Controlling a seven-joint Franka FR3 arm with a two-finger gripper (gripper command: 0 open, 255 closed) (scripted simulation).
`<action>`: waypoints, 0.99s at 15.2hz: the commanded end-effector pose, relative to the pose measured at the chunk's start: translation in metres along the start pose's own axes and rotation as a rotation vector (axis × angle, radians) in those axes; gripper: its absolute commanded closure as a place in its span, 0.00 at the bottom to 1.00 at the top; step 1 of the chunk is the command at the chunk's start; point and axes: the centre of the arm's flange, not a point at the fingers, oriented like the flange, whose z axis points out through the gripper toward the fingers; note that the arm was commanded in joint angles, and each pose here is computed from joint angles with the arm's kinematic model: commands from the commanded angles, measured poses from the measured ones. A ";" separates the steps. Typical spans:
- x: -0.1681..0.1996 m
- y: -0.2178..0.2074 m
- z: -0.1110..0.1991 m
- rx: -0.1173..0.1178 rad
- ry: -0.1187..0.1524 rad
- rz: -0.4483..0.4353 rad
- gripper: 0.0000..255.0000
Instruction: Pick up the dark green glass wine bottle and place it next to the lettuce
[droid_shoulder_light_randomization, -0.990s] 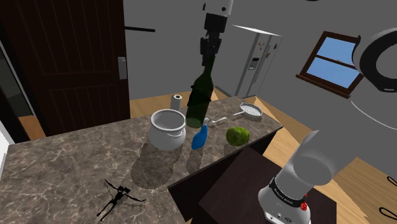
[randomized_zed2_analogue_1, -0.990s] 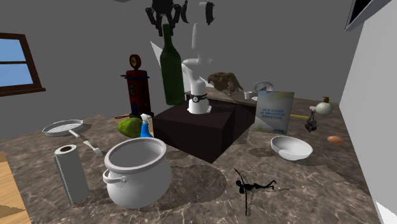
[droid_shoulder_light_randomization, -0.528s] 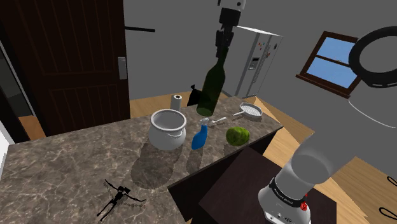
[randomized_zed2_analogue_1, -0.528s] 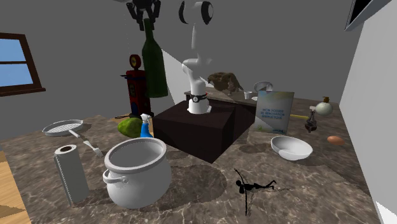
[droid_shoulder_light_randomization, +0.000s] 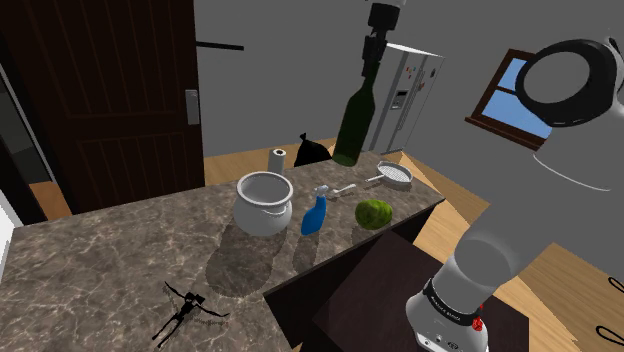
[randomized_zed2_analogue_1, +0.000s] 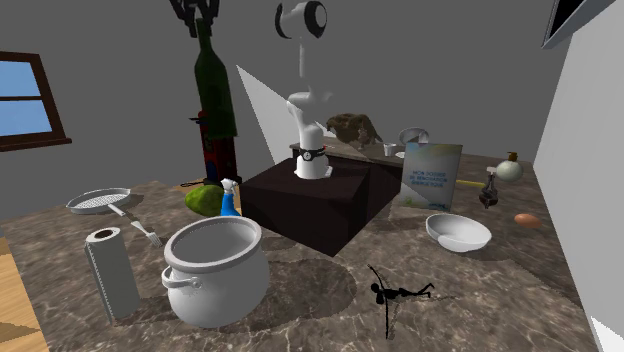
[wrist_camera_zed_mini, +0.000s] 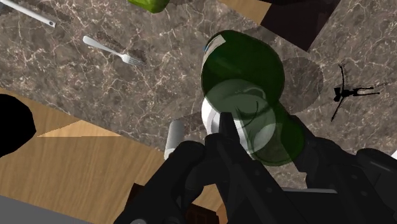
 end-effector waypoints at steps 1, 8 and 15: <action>-0.005 0.025 -0.009 -0.001 0.000 -0.002 1.00; -0.018 0.094 -0.022 -0.001 0.000 -0.002 1.00; -0.017 0.095 0.015 -0.001 0.000 -0.002 1.00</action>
